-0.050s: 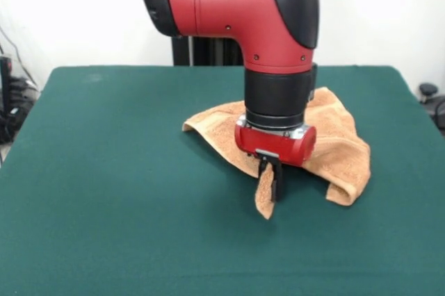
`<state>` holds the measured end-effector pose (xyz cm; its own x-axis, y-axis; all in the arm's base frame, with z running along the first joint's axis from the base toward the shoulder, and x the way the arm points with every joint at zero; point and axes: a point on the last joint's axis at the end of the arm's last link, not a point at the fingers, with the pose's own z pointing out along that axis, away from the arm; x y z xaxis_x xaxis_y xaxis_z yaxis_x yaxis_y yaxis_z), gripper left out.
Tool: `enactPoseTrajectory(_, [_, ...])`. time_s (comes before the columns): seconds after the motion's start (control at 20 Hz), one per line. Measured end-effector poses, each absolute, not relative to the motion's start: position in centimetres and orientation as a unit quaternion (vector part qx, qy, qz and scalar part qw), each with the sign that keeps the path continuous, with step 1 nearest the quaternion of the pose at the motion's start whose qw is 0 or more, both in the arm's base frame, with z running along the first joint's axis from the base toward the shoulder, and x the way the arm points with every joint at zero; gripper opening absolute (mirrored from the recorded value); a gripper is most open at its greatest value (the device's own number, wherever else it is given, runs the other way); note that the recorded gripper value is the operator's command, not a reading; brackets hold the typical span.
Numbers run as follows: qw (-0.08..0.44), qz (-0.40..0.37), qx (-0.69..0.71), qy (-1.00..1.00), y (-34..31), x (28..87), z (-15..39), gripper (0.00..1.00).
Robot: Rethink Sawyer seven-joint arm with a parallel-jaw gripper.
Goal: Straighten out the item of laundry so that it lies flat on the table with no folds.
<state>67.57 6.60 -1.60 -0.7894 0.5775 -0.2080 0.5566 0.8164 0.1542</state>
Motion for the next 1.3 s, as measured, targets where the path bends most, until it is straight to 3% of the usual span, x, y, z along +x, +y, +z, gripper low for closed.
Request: enactPoseTrajectory(1.3, [0.110, 0.090, 0.338, 0.930, 10.6, 68.6, -3.3, 0.00])
